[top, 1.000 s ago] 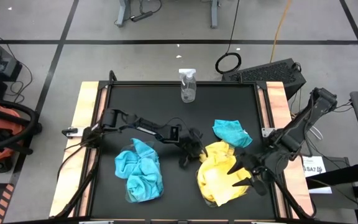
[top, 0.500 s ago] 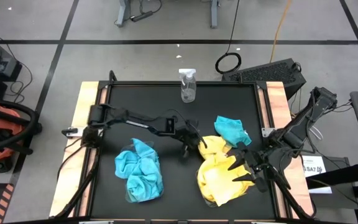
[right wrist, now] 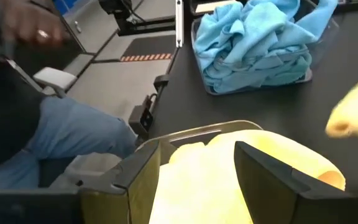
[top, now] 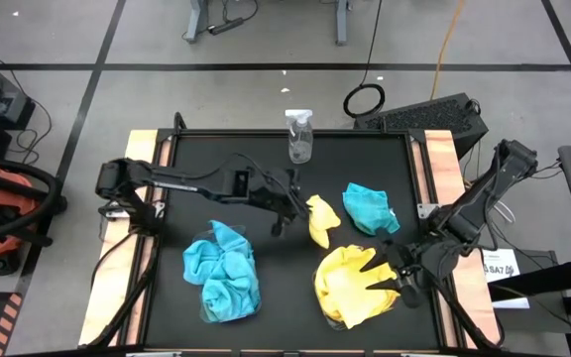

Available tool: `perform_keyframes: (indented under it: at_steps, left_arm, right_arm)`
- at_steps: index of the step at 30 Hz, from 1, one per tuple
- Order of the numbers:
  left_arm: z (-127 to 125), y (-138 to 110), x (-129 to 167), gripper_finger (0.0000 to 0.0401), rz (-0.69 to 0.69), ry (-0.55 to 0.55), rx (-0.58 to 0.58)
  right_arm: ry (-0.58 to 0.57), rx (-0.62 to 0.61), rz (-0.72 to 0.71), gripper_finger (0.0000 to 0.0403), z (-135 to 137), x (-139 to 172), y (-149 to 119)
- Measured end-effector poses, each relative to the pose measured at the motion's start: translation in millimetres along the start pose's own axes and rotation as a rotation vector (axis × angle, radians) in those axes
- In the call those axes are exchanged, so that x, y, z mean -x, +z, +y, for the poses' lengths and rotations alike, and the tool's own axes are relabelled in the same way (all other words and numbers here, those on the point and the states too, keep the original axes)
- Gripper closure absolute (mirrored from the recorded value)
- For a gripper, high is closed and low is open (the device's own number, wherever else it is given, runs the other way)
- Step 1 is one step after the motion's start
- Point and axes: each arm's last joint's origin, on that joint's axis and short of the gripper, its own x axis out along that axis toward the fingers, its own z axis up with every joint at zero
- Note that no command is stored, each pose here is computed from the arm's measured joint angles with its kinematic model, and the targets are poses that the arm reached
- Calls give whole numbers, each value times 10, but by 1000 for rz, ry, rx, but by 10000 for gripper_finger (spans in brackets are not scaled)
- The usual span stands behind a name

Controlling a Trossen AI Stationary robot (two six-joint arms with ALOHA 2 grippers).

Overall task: Sort microfiber towel by color & place in baskets
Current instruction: Put the yellow microfiber towel into the right transparent bin

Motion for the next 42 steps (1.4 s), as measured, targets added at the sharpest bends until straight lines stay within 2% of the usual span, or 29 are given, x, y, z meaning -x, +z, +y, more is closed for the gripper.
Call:
perform_keyframes:
  at_steps: [5,14,17,21,28,33,42]
  left_arm:
    - [11,120,215,399,-61,18,-18]
    - [-22,254,478,400,-122,48,-163]
    - [19,279,573,400,-141,74,-173]
    - [59,313,738,400,-174,80,-132]
    - [46,417,915,399,-325,-57,-5]
    - [25,496,954,399,-434,-202,109]
    - [25,591,1004,398,-542,-301,202]
  right_arm:
    - [-39,22,20,203,9,-105,-44]
    - [-210,131,-25,202,-23,-181,-70]
    - [-290,169,-77,195,-57,-205,-28]
    - [-351,136,-149,156,-98,-163,137]
    - [-442,60,-314,74,-236,-143,469]
    - [-397,4,-402,63,-351,-157,635]
    - [-254,-97,-401,64,-487,-234,723]
